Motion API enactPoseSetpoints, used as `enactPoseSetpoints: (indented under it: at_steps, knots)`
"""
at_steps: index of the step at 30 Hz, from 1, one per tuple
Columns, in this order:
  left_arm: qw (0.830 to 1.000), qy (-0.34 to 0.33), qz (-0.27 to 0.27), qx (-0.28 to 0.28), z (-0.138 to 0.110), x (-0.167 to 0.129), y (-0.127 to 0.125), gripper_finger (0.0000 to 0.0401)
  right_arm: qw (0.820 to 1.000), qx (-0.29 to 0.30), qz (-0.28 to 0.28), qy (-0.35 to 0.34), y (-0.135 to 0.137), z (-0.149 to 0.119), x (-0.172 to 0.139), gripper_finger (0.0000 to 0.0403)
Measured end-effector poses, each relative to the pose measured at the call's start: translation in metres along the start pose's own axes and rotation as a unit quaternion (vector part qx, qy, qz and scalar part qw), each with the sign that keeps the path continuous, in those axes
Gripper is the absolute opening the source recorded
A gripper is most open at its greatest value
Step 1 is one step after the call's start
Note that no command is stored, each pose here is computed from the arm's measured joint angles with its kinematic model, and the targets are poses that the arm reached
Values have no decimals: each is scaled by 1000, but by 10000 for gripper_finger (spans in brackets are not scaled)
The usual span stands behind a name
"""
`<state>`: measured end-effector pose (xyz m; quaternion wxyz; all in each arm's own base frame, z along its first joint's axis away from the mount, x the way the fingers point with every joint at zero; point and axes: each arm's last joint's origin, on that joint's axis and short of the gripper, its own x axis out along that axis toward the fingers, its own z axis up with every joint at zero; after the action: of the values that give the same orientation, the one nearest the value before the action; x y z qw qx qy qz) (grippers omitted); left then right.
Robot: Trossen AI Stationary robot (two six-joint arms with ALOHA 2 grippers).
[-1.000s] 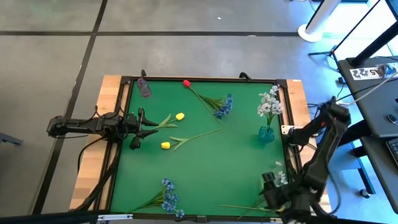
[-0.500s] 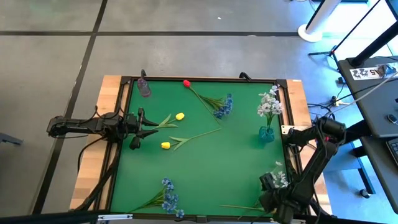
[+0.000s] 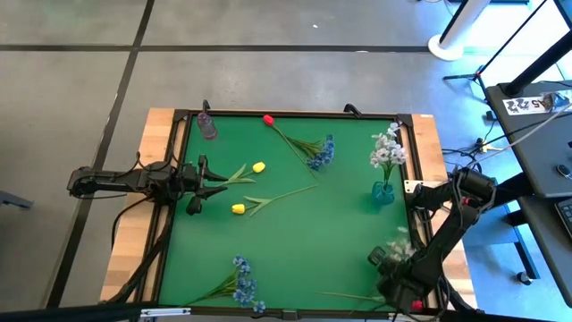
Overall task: Sort flowers into vase by color
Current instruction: Put the white flowers into the blue vase
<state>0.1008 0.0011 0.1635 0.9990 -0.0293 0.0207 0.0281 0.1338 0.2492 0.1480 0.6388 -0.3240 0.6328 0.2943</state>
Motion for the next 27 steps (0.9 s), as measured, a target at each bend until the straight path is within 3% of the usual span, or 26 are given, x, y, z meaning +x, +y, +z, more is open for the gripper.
enactPoseSetpoints:
  at_steps: [3, 6, 10, 13, 16, 23, 25, 27]
  knots:
    - [1000, 0, 0, 0, 0, 0, 0, 124, 996, -83, -39, 23, -4, 0, -8, 20]
    - [1000, 0, 0, 0, 0, 0, 0, 124, 976, -194, -88, 48, -9, 1, -18, 13]
    - [1000, 0, 0, 0, 0, 0, 0, 124, 924, -344, -150, 72, -13, 3, -21, 49]
    - [1000, 0, 0, 0, 0, 0, 0, 124, 871, -447, -177, 105, -18, 2, -17, 71]
    - [1000, 0, 0, 0, 0, 0, 0, 124, 837, -497, -186, 131, -28, 0, -10, 87]
    - [1000, 0, 0, 0, 0, 0, 0, 124, 825, -505, -208, 145, -50, 3, -6, 133]
    - [1000, 0, 0, 0, 0, 0, 0, 124, 833, -488, -218, 142, -54, 6, -10, 149]
    - [1000, 0, 0, 0, 0, 0, 0, 124, 856, -448, -227, 123, -55, 10, -15, 166]
